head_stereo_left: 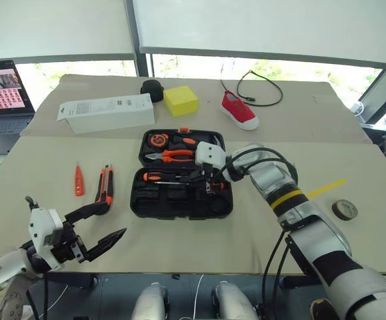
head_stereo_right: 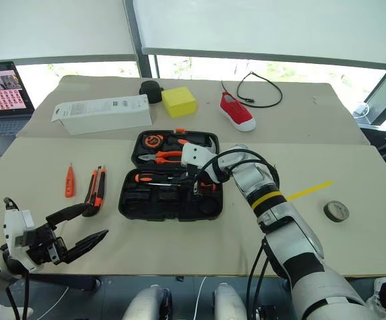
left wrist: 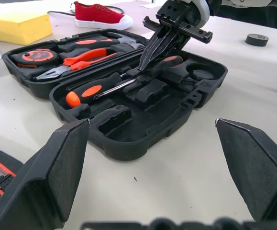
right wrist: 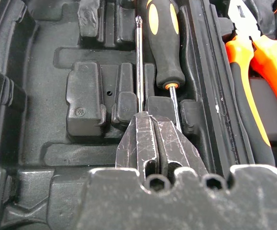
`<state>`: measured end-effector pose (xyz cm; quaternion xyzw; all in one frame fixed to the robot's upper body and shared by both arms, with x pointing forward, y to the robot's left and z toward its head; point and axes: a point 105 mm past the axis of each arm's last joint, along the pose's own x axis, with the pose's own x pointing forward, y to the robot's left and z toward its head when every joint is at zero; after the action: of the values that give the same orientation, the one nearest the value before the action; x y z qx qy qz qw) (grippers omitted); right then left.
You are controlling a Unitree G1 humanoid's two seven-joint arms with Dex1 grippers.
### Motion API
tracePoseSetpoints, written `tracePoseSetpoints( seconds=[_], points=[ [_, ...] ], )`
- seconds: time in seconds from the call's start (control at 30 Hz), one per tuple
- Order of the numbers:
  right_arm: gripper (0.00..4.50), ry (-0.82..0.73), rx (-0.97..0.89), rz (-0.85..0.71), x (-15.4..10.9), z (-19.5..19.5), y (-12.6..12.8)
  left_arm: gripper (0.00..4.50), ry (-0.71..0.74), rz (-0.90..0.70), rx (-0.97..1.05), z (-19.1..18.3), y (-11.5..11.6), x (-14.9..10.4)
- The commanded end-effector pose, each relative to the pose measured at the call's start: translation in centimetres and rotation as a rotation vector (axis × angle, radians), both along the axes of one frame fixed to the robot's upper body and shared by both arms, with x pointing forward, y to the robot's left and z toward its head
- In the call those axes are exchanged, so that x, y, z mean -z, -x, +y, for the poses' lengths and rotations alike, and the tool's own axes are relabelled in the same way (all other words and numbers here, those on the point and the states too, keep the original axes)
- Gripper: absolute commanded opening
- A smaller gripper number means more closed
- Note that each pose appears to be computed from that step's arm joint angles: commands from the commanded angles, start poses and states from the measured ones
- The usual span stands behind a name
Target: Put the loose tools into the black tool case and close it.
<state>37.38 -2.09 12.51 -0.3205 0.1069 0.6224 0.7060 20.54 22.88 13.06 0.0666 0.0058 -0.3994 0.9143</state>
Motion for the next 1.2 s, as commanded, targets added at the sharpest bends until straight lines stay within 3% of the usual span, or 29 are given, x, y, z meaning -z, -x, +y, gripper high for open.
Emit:
tracePoseSetpoints(
  seconds=[0.03,0.13,0.23,0.33,0.43,0.53,0.7,0.8,0.9,1.03,1.2],
  points=[
    [0.05,0.018,0.041,-0.001,0.7,-0.5,-0.3,4.5,-0.012,-0.022,-0.023,0.2,0.2,-0.8],
    [0.05,-0.214,0.148,-0.034,-3.9,-1.3,-1.6,4.5,0.029,0.015,-0.099,1.7,0.6,-0.5],
    [0.05,-0.363,0.108,-0.009,-6.5,-2.8,-0.4,4.5,0.083,0.068,-0.197,3.7,1.3,-0.2],
    [0.78,-0.458,0.041,-0.055,-7.3,-5.6,2.3,4.5,0.078,0.1,-0.431,8.0,2.3,0.7],
    [1.81,-0.58,0.032,-0.104,-7.6,-8.0,4.6,4.5,0.085,0.207,-0.676,12.5,4.5,2.4],
    [2.82,-0.619,0.048,-0.134,-6.2,-10.4,7.1,4.5,0.097,0.242,-0.863,16.1,7.2,3.5],
    [4.49,-0.659,0.128,-0.157,-4.5,-13.6,9.4,4.5,0.122,0.225,-0.981,18.5,8.8,3.4],
    [4.49,-0.712,0.161,-0.154,-4.4,-14.5,10.0,4.5,0.15,0.197,-0.942,18.1,7.1,2.2],
    [4.49,-0.735,0.161,-0.207,-5.2,-14.3,10.0,4.5,0.155,0.27,-0.894,17.3,4.9,1.7],
    [4.49,-0.682,0.074,-0.246,-7.2,-12.8,9.9,4.5,0.002,0.39,-0.778,13.7,-1.4,0.2],
    [4.49,-0.657,-0.011,-0.257,-9.8,-11.0,8.9,4.5,-0.035,0.5,-0.869,12.3,-6.7,-0.6]
  ],
)
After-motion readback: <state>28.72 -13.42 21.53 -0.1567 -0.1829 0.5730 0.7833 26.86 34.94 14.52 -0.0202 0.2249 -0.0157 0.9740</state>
